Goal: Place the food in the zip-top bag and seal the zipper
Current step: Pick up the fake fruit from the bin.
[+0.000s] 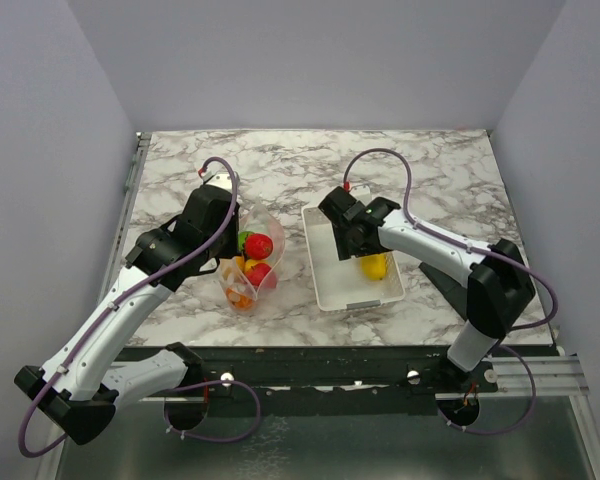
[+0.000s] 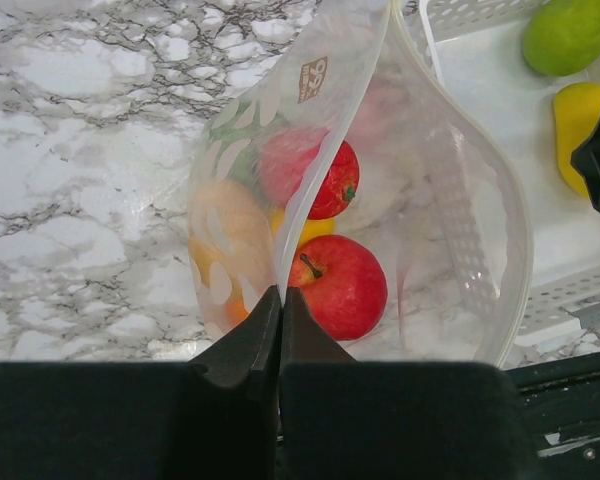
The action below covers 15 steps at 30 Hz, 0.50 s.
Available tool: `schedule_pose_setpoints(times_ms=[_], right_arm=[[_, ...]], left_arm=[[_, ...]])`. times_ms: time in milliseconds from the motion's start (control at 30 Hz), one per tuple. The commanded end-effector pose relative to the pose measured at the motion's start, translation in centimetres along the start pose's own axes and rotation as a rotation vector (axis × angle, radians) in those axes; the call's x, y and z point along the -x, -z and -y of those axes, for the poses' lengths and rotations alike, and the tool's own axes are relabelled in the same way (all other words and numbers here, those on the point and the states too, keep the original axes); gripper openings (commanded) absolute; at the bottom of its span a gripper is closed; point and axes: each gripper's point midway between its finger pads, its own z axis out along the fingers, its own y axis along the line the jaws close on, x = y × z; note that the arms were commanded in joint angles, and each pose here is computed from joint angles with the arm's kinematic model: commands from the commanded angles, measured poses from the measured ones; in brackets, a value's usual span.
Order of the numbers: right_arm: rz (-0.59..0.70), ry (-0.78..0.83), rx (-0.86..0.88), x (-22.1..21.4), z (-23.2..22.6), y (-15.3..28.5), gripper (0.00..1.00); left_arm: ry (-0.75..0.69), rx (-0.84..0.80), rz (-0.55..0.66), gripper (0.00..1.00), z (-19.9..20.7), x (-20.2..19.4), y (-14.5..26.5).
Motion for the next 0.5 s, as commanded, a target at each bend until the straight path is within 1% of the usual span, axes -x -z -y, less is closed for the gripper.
schedule_pose_setpoints(times_ms=[0, 133, 467], right_arm=[[-0.013, 0.008, -0.079, -0.1, 1.0, -1.5, 0.87], [-0.031, 0.012, -0.103, -0.3, 1.1, -2.6, 0.92], [-0.069, 0.021, -0.111, -1.2, 0.5, -4.9, 0.92]], left_arm=[[-0.001, 0.008, 0.007, 0.00, -0.3, -0.2, 0.1], [-0.005, 0.008, 0.005, 0.00, -0.3, -0.2, 0.1], [-0.010, 0.010, 0.002, 0.00, -0.3, -0.2, -0.1]])
